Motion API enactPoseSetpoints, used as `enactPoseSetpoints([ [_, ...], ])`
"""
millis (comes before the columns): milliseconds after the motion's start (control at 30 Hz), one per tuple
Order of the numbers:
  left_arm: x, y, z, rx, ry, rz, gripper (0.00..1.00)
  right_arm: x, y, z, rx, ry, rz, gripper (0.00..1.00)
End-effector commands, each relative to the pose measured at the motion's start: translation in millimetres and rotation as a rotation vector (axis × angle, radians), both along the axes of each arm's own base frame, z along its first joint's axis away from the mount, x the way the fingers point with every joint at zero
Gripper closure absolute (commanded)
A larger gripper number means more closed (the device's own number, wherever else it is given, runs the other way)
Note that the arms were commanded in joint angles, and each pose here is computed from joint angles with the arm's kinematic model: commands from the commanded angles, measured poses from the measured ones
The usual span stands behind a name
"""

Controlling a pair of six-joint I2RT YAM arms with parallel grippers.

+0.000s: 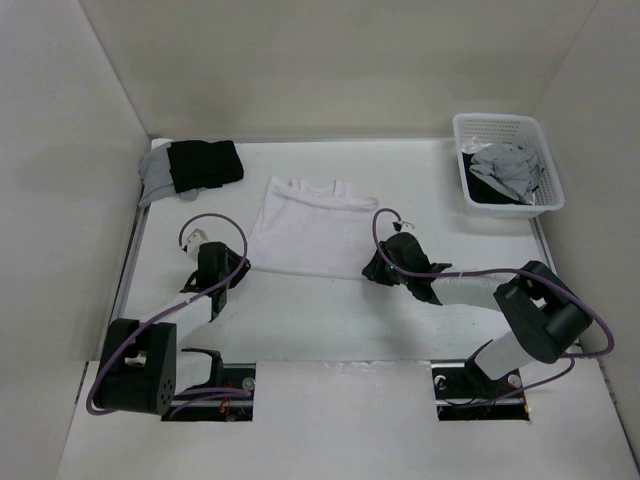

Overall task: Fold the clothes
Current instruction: Fold the tank top

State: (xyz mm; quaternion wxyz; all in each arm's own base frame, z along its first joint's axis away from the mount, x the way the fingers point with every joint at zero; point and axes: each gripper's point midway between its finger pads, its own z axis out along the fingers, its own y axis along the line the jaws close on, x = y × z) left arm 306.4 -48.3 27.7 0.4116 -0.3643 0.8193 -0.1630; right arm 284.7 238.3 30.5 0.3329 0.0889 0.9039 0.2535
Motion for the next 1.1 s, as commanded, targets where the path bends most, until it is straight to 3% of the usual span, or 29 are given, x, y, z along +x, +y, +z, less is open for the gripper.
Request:
enactPoseSetpoints([
  [0,-20.6,6.5,-14.2,-0.005,0.062,0.017,0.67,8.9,1.5,3.2,0.031,-0.031,-0.021,0.71],
  [100,-22.6,7.6,-16.4,-0.003,0.074,0.022,0.67,8.1,1.2,2.4,0.028,-0.025,-0.020,0.74],
  [233,-19.1,4.4,-18.1,-0.001,0.080,0.013,0.75,4.1,0.7,3.4,0.037,-0.022,-0.023,0.66],
  [333,-17.4,2.5,-18.6,-0.003,0.077,0.008,0.77,2.3,-0.1,4.7,0.043,-0.021,-0.024,0.66],
  [467,-13.3,0.0,-16.0,-0.009,0.065,0.001,0.81,1.3,-0.7,3.4,0.043,-0.016,-0.027,0.75],
  [667,-3.3,-0.2,-6.1,-0.018,0.012,0.005,0.97,2.3,0.0,6.1,0.060,-0.020,-0.040,0.91],
  [867,1.9,-10.3,69.1,-0.071,-0.207,-0.005,1.00,-8.9,-1.0,46.8,0.114,-0.099,-0.018,0.97],
  [1067,-35.0,-1.7,170.1,-0.037,-0.409,-0.008,1.00,-56.8,-16.0,120.8,0.173,-0.231,0.024,0.97],
])
